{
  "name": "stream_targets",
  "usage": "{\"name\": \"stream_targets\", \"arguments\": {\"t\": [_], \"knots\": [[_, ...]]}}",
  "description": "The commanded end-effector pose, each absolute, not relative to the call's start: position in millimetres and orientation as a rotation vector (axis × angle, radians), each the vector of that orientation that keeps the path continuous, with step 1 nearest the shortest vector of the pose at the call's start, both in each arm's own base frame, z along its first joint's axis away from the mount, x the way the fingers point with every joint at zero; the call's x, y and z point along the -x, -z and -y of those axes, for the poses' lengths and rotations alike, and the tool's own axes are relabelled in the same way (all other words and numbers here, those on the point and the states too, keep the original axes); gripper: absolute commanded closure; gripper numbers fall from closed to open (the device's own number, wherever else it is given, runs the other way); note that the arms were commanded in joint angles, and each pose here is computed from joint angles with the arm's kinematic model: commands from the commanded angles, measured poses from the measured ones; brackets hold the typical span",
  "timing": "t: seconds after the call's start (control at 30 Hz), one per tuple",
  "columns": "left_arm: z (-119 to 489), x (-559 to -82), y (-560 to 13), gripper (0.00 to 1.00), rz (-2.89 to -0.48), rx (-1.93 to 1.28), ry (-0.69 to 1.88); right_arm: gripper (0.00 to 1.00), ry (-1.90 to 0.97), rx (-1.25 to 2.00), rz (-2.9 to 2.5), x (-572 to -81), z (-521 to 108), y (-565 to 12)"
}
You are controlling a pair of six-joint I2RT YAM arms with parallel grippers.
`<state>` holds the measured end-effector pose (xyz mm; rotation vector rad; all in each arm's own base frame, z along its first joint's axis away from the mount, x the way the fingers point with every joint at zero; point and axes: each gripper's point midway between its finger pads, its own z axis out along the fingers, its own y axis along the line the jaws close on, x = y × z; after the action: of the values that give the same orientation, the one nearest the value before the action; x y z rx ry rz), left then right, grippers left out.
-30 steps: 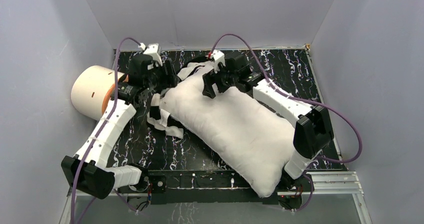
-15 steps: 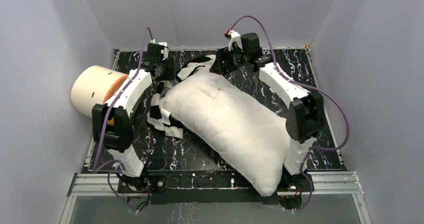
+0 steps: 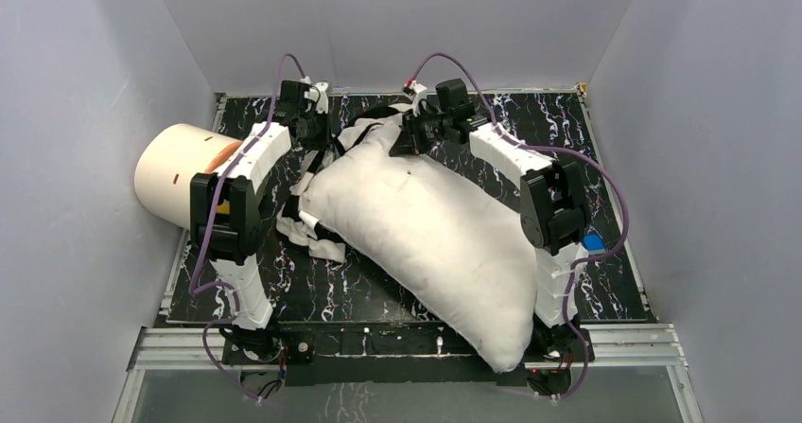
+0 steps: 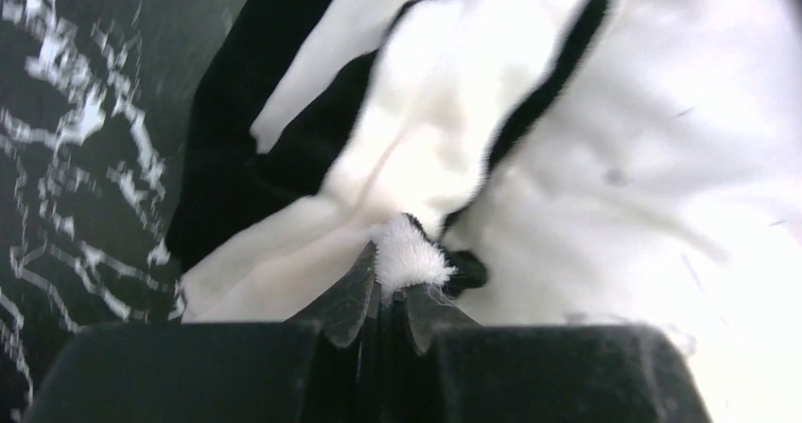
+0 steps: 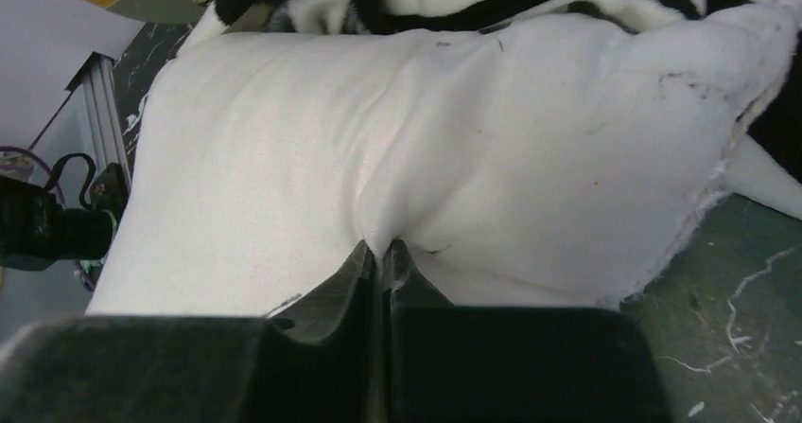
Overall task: Put the pillow into the pillowcase
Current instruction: Stuff the pillow into the pillowcase.
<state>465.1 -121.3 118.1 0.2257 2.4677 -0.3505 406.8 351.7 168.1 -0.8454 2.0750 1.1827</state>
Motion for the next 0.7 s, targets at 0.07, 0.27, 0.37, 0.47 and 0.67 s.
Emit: {"name": "stream_targets", "arguments": {"t": [0.07,0.27,0.37,0.47,0.67], "knots": [[172,-486,-247,1.00,-2.069,-0.294,0.675,1.00,-1.315,1.187,-1.643,-333,-391,-232],[195,-479,-295,1.00,-1.914,-0.310,0.857,1.00,-1.322,1.402,-1.456,-288,-399,-242],[194,-479,-289,1.00,-1.927,-0.300,0.852,1.00,-1.355,1.451,-1.425,-275,-400,-242],[195,-474,-282,1.00,-1.938,-0.312,0.860,1.00,-1.344,1.463,-1.399,-270,-403,-245],[203,-468,-288,1.00,-1.907,-0.338,0.884,1.00,-1.397,1.581,-1.292,-243,-412,-246]]}}
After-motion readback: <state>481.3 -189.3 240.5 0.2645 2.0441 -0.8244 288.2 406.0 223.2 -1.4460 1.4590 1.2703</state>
